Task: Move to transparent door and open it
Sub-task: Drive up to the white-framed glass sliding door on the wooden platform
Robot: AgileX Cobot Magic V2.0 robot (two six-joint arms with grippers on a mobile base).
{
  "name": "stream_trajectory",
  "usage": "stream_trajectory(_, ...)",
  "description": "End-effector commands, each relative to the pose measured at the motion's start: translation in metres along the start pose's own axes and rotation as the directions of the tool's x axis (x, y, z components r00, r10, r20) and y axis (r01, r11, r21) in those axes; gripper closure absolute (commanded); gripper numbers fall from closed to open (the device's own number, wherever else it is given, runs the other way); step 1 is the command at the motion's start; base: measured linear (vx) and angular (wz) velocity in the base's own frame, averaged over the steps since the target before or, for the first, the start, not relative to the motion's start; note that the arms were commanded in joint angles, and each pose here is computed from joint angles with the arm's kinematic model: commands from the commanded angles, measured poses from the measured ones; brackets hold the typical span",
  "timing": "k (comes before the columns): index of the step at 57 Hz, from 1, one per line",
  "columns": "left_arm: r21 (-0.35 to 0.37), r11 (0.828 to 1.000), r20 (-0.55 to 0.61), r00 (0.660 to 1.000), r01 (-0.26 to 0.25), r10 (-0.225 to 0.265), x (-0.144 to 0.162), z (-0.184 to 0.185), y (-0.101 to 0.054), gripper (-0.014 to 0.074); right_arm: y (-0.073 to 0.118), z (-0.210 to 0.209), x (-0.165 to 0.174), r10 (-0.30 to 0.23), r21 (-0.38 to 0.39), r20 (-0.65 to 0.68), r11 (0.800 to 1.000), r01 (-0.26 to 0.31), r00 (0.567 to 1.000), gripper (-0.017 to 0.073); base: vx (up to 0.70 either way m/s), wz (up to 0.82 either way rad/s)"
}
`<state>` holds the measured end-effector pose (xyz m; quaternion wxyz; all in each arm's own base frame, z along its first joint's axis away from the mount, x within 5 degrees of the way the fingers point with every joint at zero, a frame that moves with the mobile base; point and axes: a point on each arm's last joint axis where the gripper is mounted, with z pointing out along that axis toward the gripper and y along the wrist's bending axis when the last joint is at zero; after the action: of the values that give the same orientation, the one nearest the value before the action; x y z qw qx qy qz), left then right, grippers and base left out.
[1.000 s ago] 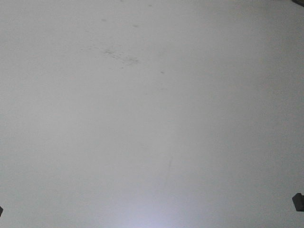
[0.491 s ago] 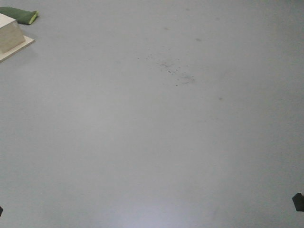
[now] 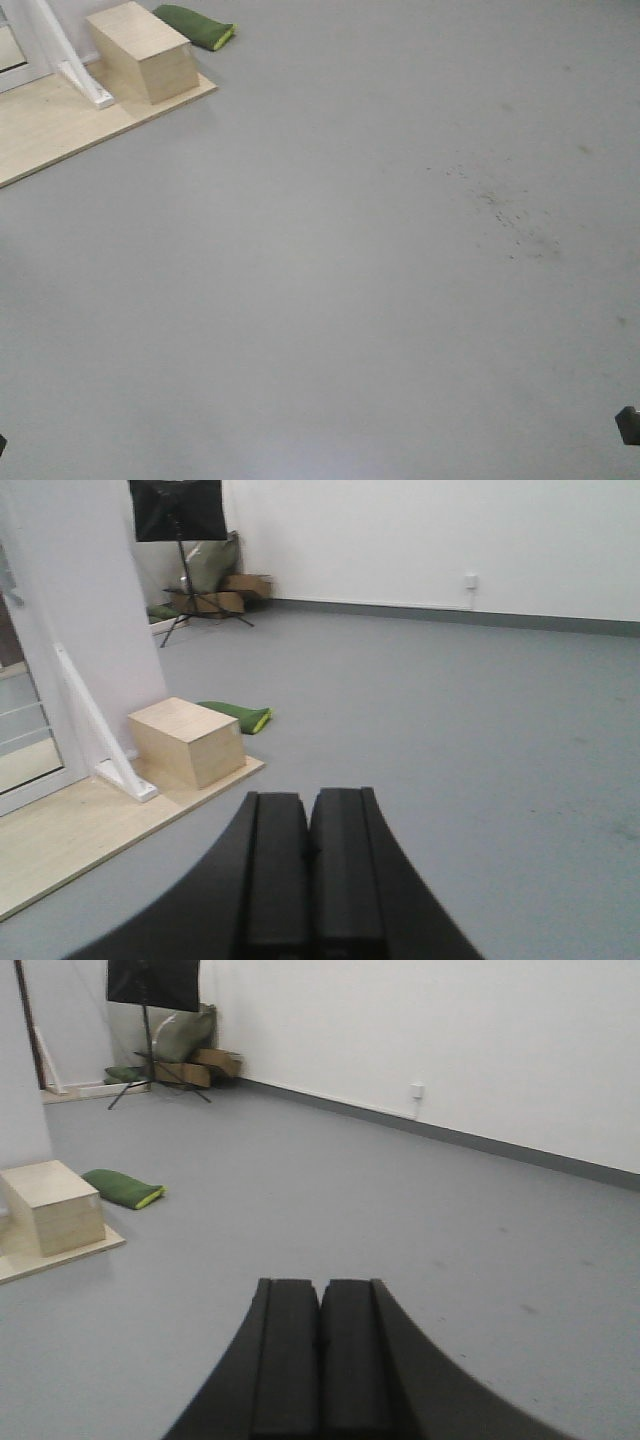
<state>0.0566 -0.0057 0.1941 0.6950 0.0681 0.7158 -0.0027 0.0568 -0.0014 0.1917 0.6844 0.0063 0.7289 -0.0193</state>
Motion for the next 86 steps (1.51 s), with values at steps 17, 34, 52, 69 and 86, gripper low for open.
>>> stream_trajectory(17, -0.005, 1.0, 0.082, 0.997, 0.006, -0.006, -0.0031, -0.0006, 0.0003, 0.06, -0.0015, -0.0013, -0.0068, -0.013, 0.02, 0.093, 1.0, 0.011, 0.996, 0.0561, 0.54, 0.58)
stream_trajectory(34, -0.005, 1.0, 0.082, 0.997, 0.006, -0.006, -0.0031, -0.0006, 0.0003, 0.06, -0.0015, -0.0013, -0.0068, -0.013, 0.02, 0.093, 1.0, 0.011, 0.996, 0.0561, 0.56, 0.49)
stream_trajectory(52, -0.005, 1.0, 0.082, 0.997, 0.006, -0.006, -0.0031, -0.0006, 0.0003, 0.06, -0.0015, -0.0013, -0.0068, -0.013, 0.02, 0.093, 1.0, 0.011, 0.996, 0.0561, 0.56, 0.43)
stream_trajectory(69, -0.005, 1.0, 0.082, 0.997, 0.006, -0.006, -0.0031, -0.0006, 0.0003, 0.06, -0.0015, -0.0013, -0.0068, -0.013, 0.02, 0.093, 1.0, 0.011, 0.996, 0.0561, 0.56, 0.43)
stream_trajectory(86, -0.005, 1.0, 0.082, 0.997, 0.006, -0.006, -0.0031, -0.0006, 0.0003, 0.06, -0.0015, -0.0013, -0.0068, -0.013, 0.02, 0.093, 1.0, 0.011, 0.996, 0.0561, 0.57, 0.31)
